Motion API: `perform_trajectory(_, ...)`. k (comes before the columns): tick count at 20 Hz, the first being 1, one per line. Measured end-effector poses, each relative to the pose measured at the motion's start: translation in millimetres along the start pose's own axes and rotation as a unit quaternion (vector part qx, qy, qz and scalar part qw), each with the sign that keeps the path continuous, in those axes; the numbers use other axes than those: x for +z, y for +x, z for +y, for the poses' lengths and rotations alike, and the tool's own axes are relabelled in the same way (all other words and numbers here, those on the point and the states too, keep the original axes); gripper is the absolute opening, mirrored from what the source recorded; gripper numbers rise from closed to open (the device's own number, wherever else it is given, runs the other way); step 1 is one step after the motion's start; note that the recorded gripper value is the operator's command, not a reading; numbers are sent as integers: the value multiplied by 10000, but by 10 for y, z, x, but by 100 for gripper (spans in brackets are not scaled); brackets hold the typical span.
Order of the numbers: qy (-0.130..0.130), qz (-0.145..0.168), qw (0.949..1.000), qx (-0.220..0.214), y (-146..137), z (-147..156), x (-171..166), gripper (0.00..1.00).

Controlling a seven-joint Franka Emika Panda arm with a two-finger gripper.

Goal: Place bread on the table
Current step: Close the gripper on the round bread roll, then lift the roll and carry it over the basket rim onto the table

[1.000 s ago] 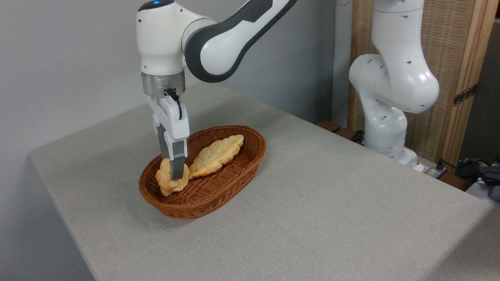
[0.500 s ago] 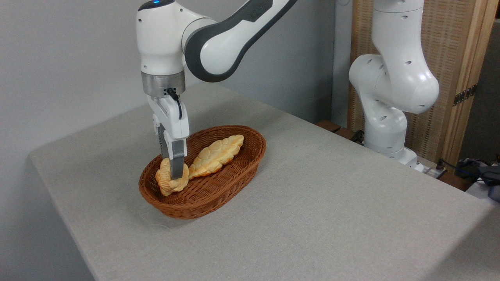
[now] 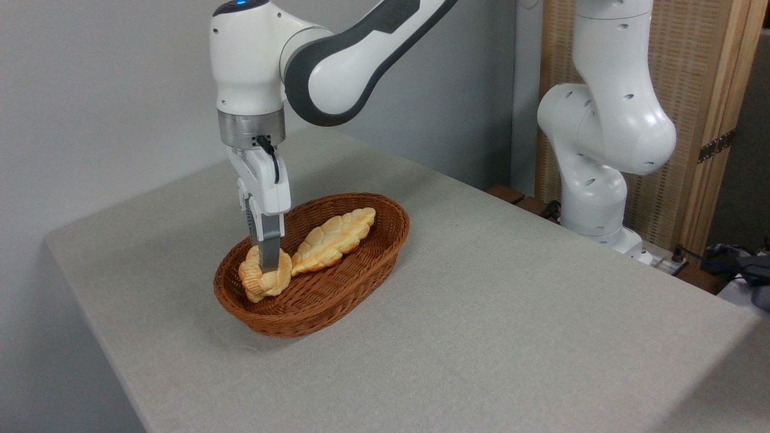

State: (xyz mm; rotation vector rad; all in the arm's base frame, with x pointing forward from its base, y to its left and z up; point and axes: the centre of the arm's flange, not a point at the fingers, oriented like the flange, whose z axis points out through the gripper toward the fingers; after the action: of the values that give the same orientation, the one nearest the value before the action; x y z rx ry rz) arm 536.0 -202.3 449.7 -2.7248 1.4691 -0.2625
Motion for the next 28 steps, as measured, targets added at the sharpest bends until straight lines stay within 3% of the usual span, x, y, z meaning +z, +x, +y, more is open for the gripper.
perform_trajectory(3, 1, 1, 10000, 3, 1, 0, -2, 24)
perform_trajectory(5, 2, 2, 10000, 54, 1, 0, -3, 17)
perform_trajectory(12, 31, 14, 9996, 282, -17, -27, -76, 17)
perform_trajectory(15, -105, -191, 9990, 397, -74, -92, -194, 17)
perform_trajectory(18, -381, -437, 9968, 547, -274, -374, -528, 17)
perform_trajectory(20, -544, -370, 9966, 505, -508, -678, -843, 18)
perform_trajectory(23, -562, -219, 9978, 281, -890, -1077, -1256, 23)
perform_trajectory(26, -495, -149, 9985, 186, -1114, -1261, -1415, 23)
perform_trajectory(28, -492, -139, 9984, 230, -1183, -1314, -1420, 38)
